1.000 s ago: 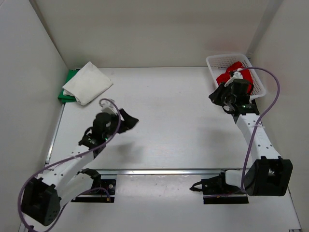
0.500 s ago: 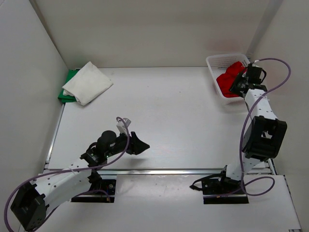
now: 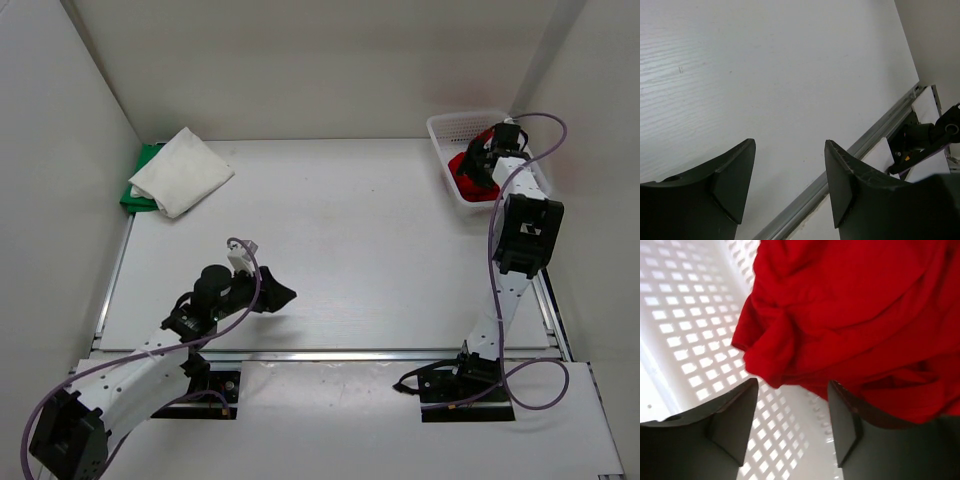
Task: Fold and stack the t-shirts
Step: Grab crumpled tshirt from bin with the right arm
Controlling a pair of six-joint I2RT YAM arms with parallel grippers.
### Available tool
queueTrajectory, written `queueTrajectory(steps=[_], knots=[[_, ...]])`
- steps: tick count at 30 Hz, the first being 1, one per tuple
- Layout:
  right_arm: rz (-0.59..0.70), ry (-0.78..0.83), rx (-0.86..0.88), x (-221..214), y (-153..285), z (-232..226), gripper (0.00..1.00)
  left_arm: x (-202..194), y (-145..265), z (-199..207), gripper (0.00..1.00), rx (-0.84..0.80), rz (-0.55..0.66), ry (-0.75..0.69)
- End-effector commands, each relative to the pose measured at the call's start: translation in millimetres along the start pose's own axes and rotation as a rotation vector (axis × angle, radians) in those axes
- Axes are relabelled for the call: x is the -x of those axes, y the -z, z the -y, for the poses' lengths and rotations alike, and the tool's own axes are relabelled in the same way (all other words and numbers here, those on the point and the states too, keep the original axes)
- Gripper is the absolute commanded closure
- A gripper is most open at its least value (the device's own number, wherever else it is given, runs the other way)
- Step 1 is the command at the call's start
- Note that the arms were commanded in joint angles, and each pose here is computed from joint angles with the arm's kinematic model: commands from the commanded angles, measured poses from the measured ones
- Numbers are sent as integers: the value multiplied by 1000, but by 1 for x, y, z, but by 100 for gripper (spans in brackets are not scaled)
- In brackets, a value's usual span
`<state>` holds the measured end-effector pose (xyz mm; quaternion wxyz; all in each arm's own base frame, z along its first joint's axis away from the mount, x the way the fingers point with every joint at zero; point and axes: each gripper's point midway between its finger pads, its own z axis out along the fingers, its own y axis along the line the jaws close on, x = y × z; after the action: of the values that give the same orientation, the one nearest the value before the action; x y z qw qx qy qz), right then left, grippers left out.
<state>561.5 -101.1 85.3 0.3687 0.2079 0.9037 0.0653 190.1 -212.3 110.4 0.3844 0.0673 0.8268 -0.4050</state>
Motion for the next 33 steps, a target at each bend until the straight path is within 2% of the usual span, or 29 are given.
queueTrajectory(steps=[1, 5, 8, 13, 15, 21, 24, 25, 27, 29, 30, 32, 33], knots=[[104, 0, 44, 46, 28, -17, 43, -2, 5, -8, 32, 8, 9, 8], [117, 2, 37, 61, 24, -11, 38, -9, 3, -9, 31, 5, -16, 22], [67, -12, 52, 44, 4, -8, 37, 0, 3, -8, 32, 13, -7, 15], [68, -26, 37, 46, -22, 0, 36, 2, 1, -11, 31, 29, -18, 12], [42, -49, 31, 35, -41, 6, 37, 2, 0, -14, 32, 39, -21, 17], [23, -56, 86, 24, -72, -12, 38, -3, -2, -18, 32, 51, -40, 23], [-9, -117, 123, 12, -87, -23, 39, -5, -2, -21, 32, 63, -44, 28], [-13, -149, 173, 17, -85, -34, 41, -1, -3, -17, 33, 50, -42, 21], [-94, -200, 234, -8, -106, -42, 45, -4, -3, -21, 32, 75, -66, 25], [-93, -243, 283, 4, -108, -51, 50, -2, -3, -21, 32, 76, -69, 34], [-112, -246, 292, -4, -115, -52, 52, -3, -5, -22, 32, 82, -78, 33], [-109, -249, 291, -2, -114, -52, 73, -4, -6, -24, 34, 92, -98, 52], [-104, -254, 310, 3, -111, -52, 79, 0, -8, -21, 34, 81, -94, 54]])
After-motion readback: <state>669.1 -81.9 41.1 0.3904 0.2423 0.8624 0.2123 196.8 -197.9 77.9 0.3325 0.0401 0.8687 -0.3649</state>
